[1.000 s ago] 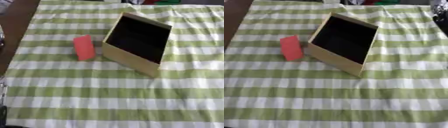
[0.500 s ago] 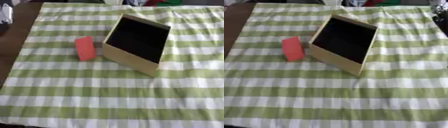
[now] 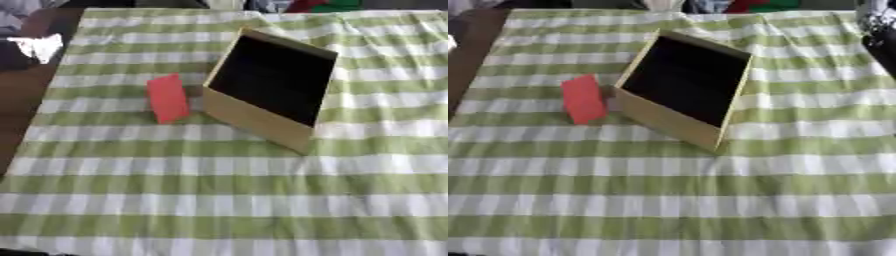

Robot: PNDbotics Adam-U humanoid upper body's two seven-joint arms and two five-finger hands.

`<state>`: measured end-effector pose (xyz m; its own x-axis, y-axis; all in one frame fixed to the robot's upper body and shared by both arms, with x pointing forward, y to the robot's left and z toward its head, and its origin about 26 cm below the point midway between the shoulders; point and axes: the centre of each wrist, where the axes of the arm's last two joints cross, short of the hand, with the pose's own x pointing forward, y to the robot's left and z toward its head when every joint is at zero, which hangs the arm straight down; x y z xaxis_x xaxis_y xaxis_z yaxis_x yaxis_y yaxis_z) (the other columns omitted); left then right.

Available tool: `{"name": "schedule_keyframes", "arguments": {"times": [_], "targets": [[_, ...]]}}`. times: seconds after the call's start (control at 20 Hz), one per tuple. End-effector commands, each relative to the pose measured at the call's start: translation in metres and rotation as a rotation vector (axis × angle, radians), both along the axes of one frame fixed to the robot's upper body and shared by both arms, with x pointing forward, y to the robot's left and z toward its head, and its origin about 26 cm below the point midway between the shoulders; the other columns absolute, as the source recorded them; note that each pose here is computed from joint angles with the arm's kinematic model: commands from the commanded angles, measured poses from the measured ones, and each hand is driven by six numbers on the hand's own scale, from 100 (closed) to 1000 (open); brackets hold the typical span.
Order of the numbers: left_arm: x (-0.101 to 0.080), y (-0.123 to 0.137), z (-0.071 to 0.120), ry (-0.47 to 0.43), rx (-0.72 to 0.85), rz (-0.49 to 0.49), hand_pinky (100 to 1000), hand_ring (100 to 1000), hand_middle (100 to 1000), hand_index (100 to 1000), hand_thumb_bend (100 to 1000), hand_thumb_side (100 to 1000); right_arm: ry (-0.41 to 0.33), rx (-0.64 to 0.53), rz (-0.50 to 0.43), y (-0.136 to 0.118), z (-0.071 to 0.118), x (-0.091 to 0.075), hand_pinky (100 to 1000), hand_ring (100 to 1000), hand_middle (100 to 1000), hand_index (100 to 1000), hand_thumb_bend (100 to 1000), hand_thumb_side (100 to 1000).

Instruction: Pick up objects on the table and place them in the box.

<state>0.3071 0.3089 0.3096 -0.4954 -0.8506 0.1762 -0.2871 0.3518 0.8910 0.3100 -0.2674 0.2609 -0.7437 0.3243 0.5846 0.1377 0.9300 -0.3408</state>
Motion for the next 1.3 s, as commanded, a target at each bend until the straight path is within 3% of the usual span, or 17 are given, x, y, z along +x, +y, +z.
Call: {"name": "schedule_keyframes", "arguments": {"times": [0.05, 0.15, 0.2, 0.9, 1.3], "targets": [[-0.001, 0.002, 0.015, 0.047, 0.133, 0.026, 663, 707, 764, 894, 411, 241, -0.033, -0.032, 0.006, -0.001, 0.011, -0.004, 900, 753, 715, 879, 100, 491], [0.0, -0.001, 0.018, 0.083, 0.19, 0.032, 662, 713, 766, 895, 428, 277, -0.031, -0.034, 0.009, 0.0, 0.011, -0.004, 900, 753, 715, 879, 100, 492], [0.0, -0.003, 0.019, 0.098, 0.213, 0.036, 661, 731, 772, 898, 486, 350, -0.031, -0.036, 0.011, 0.0, 0.011, -0.004, 900, 753, 715, 879, 100, 493], [0.024, -0.034, 0.031, 0.254, 0.432, 0.034, 685, 797, 813, 914, 653, 580, -0.014, -0.043, 0.027, 0.002, 0.009, -0.004, 901, 753, 714, 880, 100, 501], [0.042, -0.047, 0.034, 0.32, 0.538, 0.025, 709, 844, 854, 929, 702, 573, -0.006, -0.045, 0.027, 0.002, 0.007, -0.004, 901, 752, 714, 881, 100, 512]]}}
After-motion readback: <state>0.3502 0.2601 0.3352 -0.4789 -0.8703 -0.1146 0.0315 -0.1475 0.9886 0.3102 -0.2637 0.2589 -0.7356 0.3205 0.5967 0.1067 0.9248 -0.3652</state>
